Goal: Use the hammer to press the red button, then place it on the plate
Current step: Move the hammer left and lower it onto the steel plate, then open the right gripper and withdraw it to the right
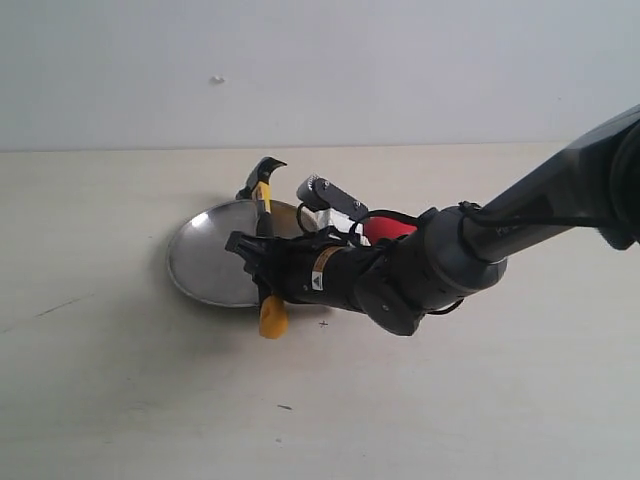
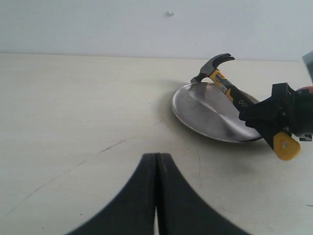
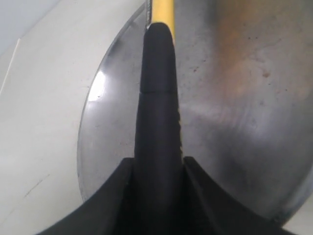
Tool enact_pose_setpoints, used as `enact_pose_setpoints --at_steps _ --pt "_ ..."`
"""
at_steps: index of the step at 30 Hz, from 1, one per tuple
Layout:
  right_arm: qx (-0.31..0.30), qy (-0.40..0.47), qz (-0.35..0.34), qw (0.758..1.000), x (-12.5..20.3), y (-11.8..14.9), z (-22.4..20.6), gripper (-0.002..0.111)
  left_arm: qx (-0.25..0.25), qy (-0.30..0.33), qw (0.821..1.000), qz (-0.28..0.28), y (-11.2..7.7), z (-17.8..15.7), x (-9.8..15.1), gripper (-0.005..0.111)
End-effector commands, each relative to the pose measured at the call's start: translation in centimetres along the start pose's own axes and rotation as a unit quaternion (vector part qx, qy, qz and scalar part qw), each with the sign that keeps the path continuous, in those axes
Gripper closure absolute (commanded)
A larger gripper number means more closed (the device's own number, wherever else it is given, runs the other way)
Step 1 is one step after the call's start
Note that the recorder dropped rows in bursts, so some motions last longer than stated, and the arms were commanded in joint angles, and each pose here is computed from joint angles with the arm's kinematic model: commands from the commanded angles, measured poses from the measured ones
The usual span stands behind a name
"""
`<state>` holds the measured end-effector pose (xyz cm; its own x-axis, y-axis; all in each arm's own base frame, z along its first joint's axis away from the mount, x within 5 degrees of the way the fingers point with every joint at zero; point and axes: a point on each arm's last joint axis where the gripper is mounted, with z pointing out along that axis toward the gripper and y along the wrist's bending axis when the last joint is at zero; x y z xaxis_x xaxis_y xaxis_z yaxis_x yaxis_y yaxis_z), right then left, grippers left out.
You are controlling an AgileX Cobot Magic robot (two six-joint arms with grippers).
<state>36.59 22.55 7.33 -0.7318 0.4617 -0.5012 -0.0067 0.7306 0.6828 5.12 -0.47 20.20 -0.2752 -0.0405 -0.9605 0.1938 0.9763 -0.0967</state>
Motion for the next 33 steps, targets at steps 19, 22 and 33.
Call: enact_pose_setpoints --at_steps 19,22,33 --pt "0.035 0.014 -0.068 0.997 -2.3 2.9 -3.2 0.065 -0.001 0.002 1.000 0.002 0.0 0.1 0.0 0.107" --pt "0.038 0.012 -0.071 0.997 -2.9 3.6 -4.1 0.065 -0.001 0.002 1.000 0.002 0.0 0.1 0.0 0.107" --pt "0.001 -0.015 -0.162 0.987 -4.9 6.9 -9.3 0.095 -0.001 0.002 1.000 0.002 0.0 0.1 0.0 0.107"
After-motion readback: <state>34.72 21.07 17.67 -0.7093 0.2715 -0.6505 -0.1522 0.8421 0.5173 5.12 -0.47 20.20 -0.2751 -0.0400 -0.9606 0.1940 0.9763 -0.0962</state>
